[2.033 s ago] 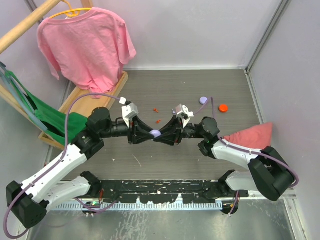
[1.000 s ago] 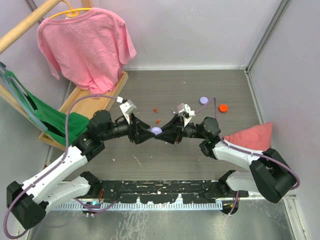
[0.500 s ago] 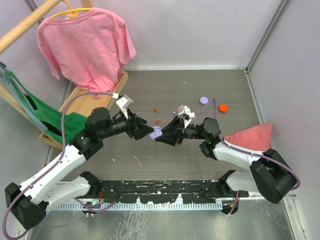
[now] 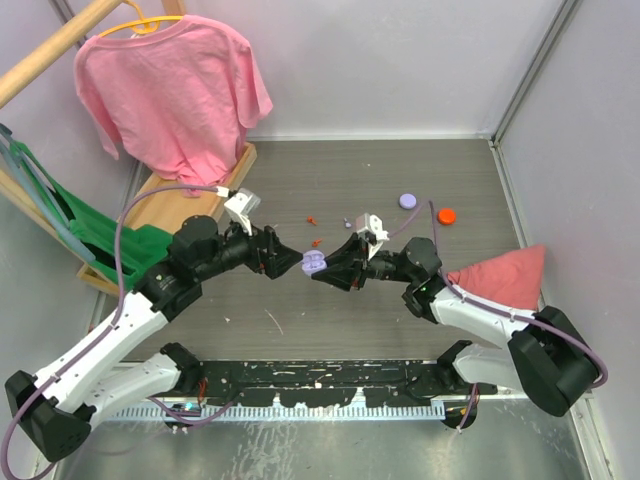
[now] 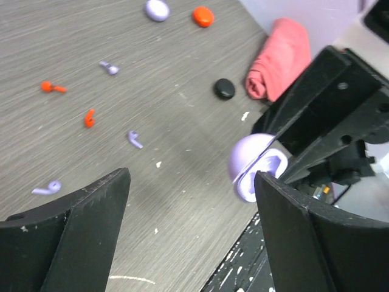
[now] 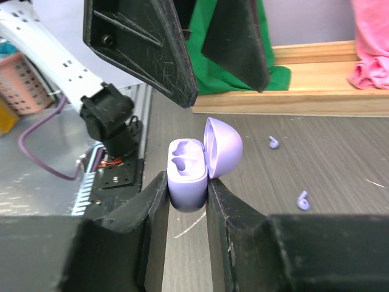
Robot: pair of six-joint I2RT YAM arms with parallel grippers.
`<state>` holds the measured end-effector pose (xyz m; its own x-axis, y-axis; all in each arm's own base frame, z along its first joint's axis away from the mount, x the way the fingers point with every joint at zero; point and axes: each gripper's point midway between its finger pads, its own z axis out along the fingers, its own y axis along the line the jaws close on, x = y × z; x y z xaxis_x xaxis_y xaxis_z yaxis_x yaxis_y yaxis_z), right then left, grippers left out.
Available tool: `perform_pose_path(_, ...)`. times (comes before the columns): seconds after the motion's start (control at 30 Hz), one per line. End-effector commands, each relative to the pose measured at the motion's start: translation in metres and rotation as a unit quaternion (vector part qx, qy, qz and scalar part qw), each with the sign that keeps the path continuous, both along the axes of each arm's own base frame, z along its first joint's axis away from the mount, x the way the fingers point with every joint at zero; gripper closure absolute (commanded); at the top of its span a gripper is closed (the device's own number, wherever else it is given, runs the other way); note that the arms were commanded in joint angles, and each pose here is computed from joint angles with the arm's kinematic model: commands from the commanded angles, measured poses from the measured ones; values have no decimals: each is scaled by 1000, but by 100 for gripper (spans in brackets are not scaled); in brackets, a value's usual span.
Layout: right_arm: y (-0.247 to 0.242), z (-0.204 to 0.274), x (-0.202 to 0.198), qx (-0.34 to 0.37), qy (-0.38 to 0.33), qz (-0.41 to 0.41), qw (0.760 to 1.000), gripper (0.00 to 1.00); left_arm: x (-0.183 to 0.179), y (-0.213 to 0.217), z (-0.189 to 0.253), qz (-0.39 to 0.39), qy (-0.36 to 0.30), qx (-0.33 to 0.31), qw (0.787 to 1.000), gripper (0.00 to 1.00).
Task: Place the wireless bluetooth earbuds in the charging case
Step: Pick up the earbud from the center of the board.
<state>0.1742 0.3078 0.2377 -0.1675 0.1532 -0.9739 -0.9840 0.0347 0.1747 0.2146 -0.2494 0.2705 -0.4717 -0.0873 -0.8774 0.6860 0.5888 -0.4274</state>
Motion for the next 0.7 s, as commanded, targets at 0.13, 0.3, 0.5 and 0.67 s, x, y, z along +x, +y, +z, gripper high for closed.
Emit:
perform_pose_path(0.13, -11, -13, 24, -15, -35, -94, 995, 99, 24, 58, -33, 172, 48, 87, 980, 13)
perform_pose_path(0.3, -15, -28, 29, -27, -30, -111, 993, 99, 36, 81, -67, 235, 78, 153, 957, 13)
perform_pose_path(0.5, -15, -42, 30, -31, -22, -117, 992, 99, 57, 88, -104, 254, 121, 203, 938, 13)
perform_pose_path(0.67, -13, -52, 29, -30, -12, -108, 994, 99, 83, 102, -130, 279, 153, 218, 923, 13)
